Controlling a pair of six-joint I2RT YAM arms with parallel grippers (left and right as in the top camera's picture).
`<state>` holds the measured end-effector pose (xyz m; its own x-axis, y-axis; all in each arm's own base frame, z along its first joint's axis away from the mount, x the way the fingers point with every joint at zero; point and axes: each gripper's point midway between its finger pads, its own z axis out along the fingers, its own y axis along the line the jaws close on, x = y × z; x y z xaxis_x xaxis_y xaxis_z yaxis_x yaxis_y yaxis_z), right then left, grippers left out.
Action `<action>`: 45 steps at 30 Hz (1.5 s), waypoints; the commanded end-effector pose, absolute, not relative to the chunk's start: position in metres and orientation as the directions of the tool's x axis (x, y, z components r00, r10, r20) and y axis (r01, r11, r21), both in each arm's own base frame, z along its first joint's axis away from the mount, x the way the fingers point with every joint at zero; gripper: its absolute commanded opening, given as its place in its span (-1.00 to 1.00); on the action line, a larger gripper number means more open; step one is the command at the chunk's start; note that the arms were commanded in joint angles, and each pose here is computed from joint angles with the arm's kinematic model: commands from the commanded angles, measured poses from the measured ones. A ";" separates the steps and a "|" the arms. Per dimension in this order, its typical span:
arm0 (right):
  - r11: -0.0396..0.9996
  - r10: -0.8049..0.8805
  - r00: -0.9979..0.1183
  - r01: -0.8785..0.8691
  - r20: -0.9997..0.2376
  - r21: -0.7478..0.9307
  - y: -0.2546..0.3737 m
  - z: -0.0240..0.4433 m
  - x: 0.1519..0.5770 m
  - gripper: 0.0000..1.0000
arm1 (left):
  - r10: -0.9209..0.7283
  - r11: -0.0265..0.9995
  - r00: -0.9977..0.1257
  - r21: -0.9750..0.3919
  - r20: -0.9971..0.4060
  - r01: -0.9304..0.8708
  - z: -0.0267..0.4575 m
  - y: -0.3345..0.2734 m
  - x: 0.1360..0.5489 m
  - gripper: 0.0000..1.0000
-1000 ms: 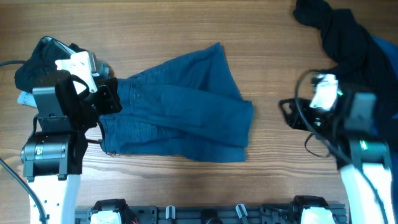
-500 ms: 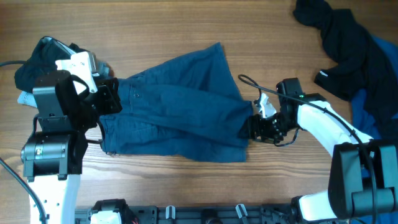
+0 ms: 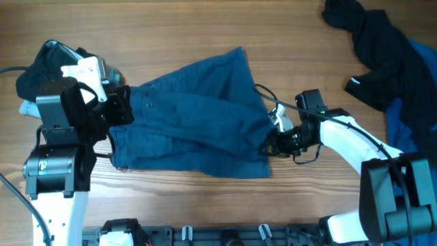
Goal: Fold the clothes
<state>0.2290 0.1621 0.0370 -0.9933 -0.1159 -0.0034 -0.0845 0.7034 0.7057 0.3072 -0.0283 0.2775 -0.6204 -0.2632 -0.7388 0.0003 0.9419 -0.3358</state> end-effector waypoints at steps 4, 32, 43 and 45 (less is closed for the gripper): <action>0.670 -0.049 -0.952 -0.255 -0.301 0.698 0.160 0.117 0.256 -0.91 | -0.250 0.943 -0.614 -0.332 -0.748 0.019 0.281 -0.029 0.308 -0.72; 0.849 0.303 -0.783 -0.037 -0.543 0.527 0.068 0.190 0.292 -0.92 | -0.375 0.829 -0.910 -0.377 0.175 -0.414 0.054 -0.060 0.220 0.13; 0.849 0.304 -0.783 -0.037 -0.543 0.528 0.068 0.190 0.292 -0.91 | -0.376 0.837 -0.921 -0.390 0.098 -0.383 0.016 -0.058 0.221 0.09; 0.849 0.304 -0.782 -0.038 -0.545 0.527 0.068 0.190 0.293 -0.91 | -0.374 0.833 -0.924 -0.412 0.072 -0.369 0.016 -0.059 0.227 -0.22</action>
<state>0.2878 0.0721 0.1820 -0.8003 0.2966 -0.5210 -0.0389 0.8415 0.5389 0.2254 -0.0581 0.0206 -0.9252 -0.3704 0.0832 -0.3719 0.8407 -0.3936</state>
